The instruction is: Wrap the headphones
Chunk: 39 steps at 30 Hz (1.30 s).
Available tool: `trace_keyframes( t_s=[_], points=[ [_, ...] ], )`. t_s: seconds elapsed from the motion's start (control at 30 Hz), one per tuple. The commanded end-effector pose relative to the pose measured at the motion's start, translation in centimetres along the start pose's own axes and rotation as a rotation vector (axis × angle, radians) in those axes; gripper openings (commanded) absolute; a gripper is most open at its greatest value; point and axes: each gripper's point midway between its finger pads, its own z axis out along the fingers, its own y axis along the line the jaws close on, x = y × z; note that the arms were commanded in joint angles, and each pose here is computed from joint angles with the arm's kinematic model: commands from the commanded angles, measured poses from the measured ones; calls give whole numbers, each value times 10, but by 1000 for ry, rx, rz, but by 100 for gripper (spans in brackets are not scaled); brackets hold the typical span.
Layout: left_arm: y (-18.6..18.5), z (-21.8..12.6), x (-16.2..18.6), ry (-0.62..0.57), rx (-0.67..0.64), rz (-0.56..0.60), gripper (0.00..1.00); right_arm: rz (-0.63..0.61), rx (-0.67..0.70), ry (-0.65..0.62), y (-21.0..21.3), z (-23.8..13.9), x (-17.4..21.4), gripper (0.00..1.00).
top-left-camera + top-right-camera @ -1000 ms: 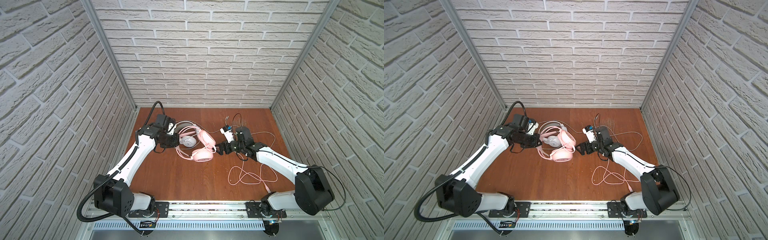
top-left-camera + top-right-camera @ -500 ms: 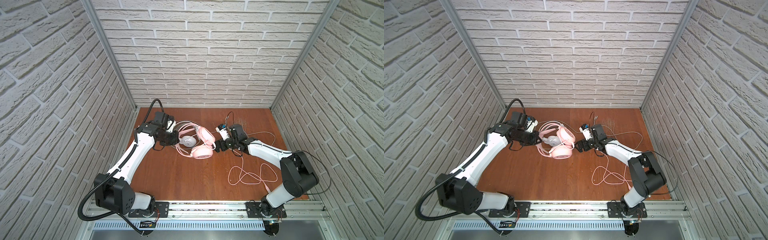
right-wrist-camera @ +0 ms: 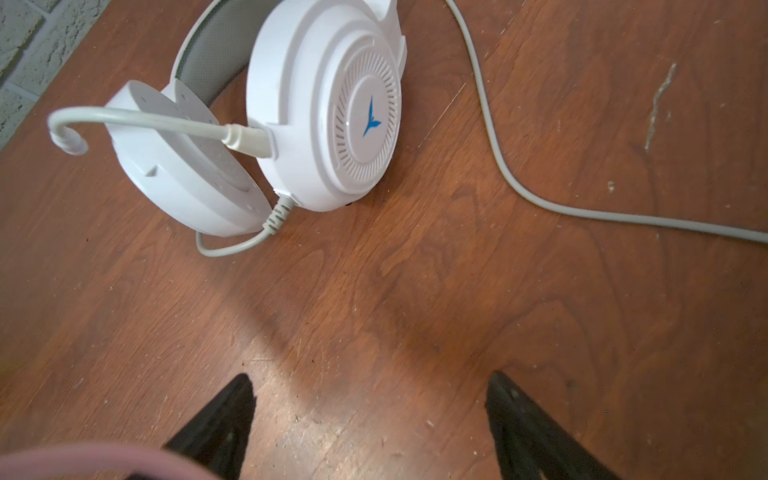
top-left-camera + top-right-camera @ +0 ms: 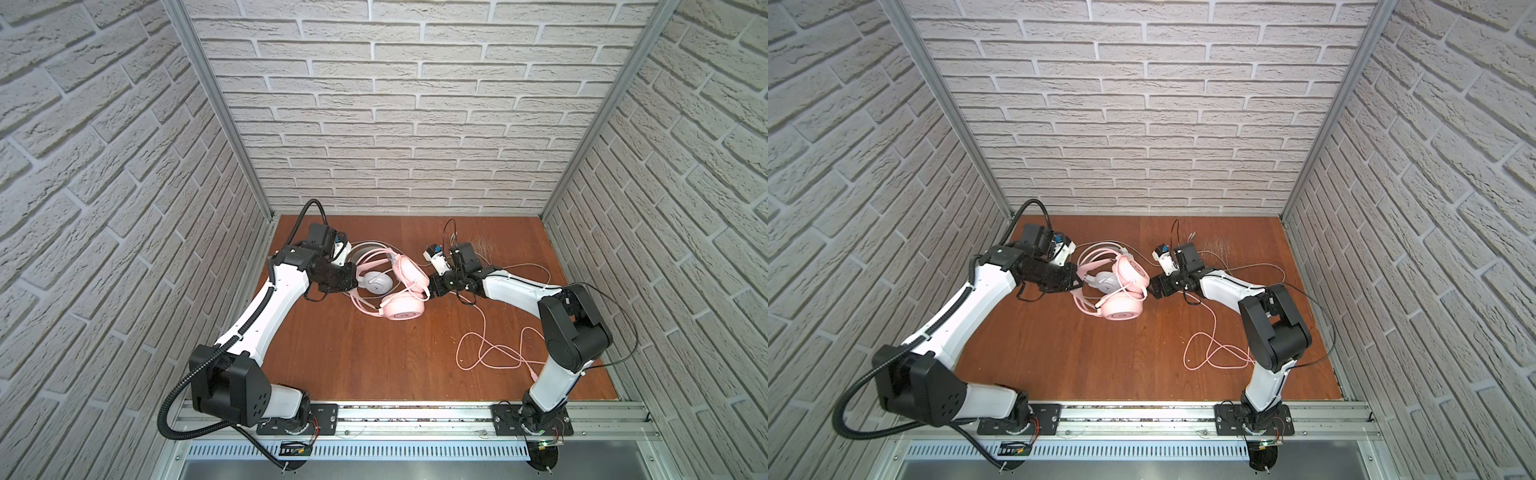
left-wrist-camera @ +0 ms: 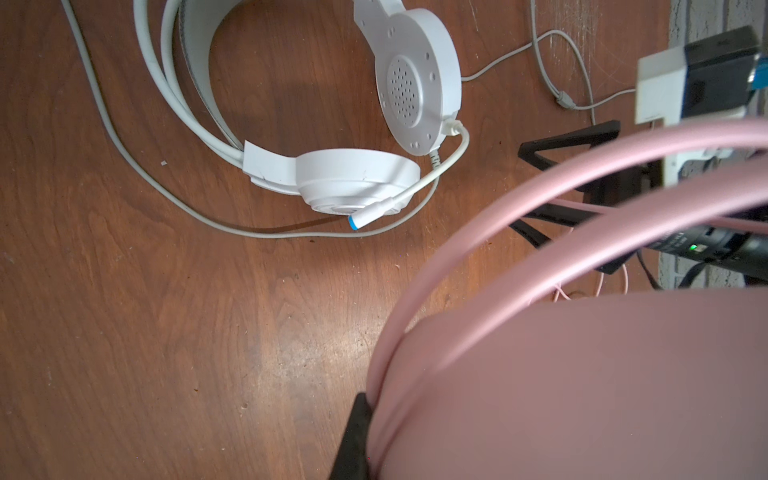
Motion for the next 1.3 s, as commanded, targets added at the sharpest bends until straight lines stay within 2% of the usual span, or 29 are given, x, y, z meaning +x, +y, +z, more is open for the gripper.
trace_keyframes(
  t_s=[0.0, 0.23, 0.97, 1.27],
  points=[
    [-19, -17, -15, -59, 79, 12, 0, -21, -39, 6, 9, 1, -1, 83],
    [-20, -24, -27, -106, 111, -27, 0, 6, -63, 36, 11, 4, 13, 66],
    [5, -41, -67, -274, 129, -203, 0, 150, -77, 63, 13, 4, 51, 54],
    [17, -49, -78, -296, 75, -261, 0, 176, -95, 73, 18, 1, 60, 53]
  ],
)
